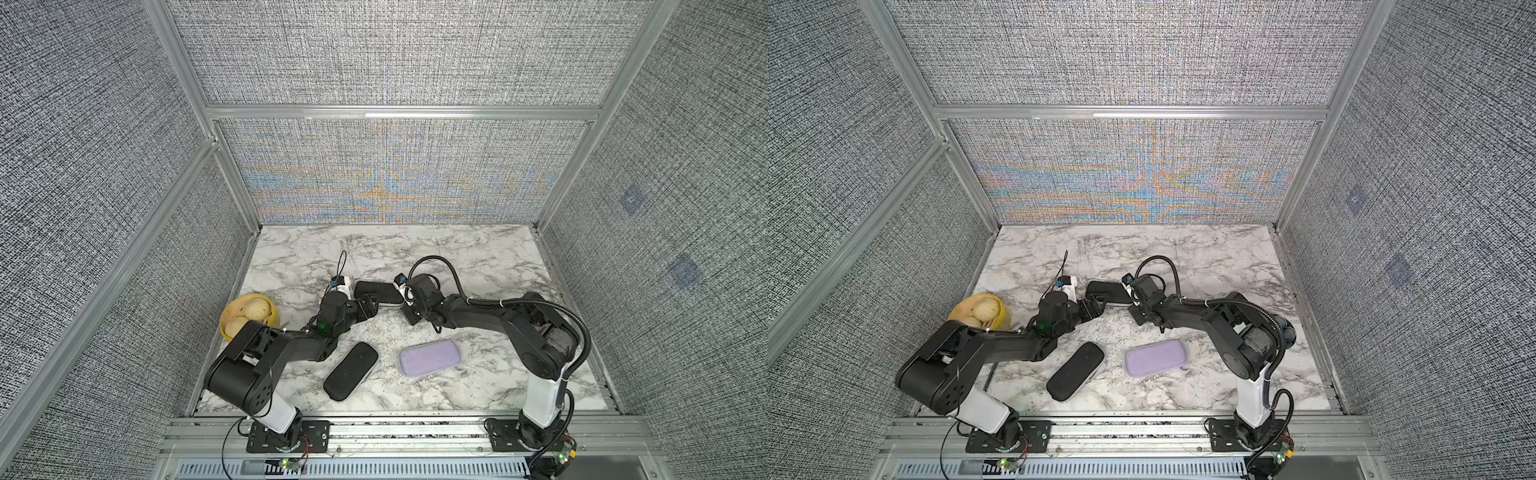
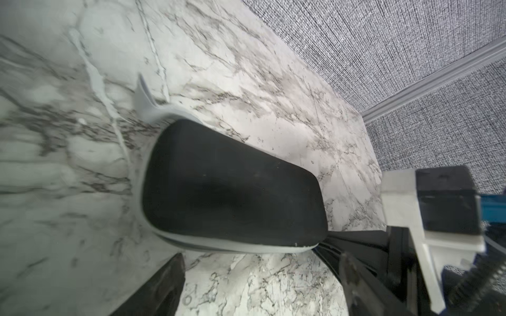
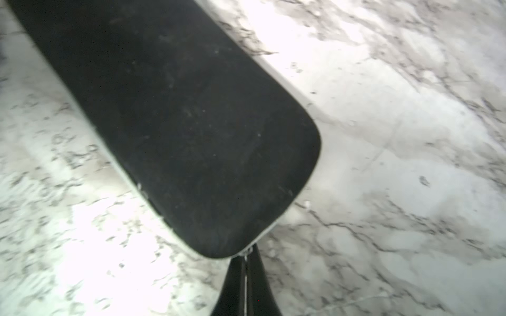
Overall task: Put umbrellas into zippered umbrella sleeves
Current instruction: Place the umbrella sleeve at the center of the board.
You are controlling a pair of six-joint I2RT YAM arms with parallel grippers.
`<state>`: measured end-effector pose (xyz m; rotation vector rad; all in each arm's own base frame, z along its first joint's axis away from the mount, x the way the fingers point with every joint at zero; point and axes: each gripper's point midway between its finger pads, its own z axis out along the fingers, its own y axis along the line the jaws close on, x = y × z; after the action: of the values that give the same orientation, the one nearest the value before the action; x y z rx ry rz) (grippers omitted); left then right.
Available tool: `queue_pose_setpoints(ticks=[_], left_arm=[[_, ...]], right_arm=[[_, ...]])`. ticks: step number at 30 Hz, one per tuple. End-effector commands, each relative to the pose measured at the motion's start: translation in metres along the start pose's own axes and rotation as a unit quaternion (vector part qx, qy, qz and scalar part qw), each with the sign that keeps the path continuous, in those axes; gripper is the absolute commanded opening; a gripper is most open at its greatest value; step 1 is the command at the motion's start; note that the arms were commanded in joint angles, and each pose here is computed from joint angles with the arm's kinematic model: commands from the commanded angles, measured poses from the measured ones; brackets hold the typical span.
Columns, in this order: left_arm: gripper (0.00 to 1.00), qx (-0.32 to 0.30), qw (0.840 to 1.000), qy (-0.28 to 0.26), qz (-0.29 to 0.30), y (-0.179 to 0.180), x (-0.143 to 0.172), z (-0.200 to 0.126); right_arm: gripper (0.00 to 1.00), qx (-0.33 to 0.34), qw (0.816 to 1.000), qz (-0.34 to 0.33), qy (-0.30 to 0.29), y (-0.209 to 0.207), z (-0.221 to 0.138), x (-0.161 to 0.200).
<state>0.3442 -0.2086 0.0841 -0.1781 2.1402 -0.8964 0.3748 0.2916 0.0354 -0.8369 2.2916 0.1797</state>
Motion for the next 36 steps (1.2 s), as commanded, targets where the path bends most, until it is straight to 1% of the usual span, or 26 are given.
queue_pose_setpoints(ticks=[1, 4, 6, 8, 11, 13, 14, 18, 22, 27, 31, 36], left_arm=[[0.89, -0.065, 0.997, 0.0, 0.036, 0.018, -0.007, -0.01], [0.9, -0.101, 0.992, 0.003, 0.073, 0.02, -0.02, -0.01], [0.9, -0.112, 0.988, 0.023, 0.102, 0.017, -0.024, -0.001], [0.89, -0.125, 0.985, 0.046, 0.107, 0.019, -0.026, 0.011], [0.85, -0.122, 0.982, 0.083, 0.117, 0.015, -0.023, 0.029], [0.83, -0.103, 0.979, 0.113, 0.132, 0.011, -0.016, 0.041], [0.82, -0.104, 0.978, 0.125, 0.13, 0.012, -0.012, 0.046], [0.79, -0.112, 0.976, 0.145, 0.119, 0.025, 0.001, 0.059], [0.76, -0.13, 0.974, 0.151, 0.104, 0.038, 0.011, 0.06], [0.75, -0.111, 0.978, 0.151, 0.087, 0.037, 0.021, 0.059], [0.67, -0.101, 0.979, 0.159, 0.074, 0.039, 0.031, 0.061], [0.58, -0.093, 0.981, 0.159, 0.065, 0.04, 0.035, 0.065]], right_arm=[[0.0, 0.002, 1.0, 0.001, -0.003, -0.01, 0.002, -0.003], [0.0, 0.003, 1.0, 0.004, 0.004, -0.021, 0.004, -0.002], [0.0, 0.003, 1.0, 0.005, 0.006, -0.026, 0.007, -0.002], [0.0, 0.001, 1.0, 0.007, 0.006, -0.03, 0.008, -0.002], [0.0, -0.003, 1.0, 0.006, 0.007, -0.032, 0.01, -0.001], [0.0, -0.002, 1.0, 0.001, 0.007, -0.034, 0.011, -0.002], [0.0, -0.002, 1.0, -0.001, 0.008, -0.034, 0.012, -0.002], [0.0, -0.004, 1.0, -0.004, 0.01, -0.035, 0.013, -0.002], [0.0, -0.016, 1.0, 0.001, 0.006, -0.03, 0.01, -0.003], [0.0, -0.038, 0.999, 0.001, 0.0, -0.013, 0.004, -0.005], [0.0, -0.046, 0.999, -0.009, 0.005, 0.008, 0.004, -0.003], [0.0, -0.044, 0.999, 0.003, 0.01, 0.01, 0.003, 0.005]])
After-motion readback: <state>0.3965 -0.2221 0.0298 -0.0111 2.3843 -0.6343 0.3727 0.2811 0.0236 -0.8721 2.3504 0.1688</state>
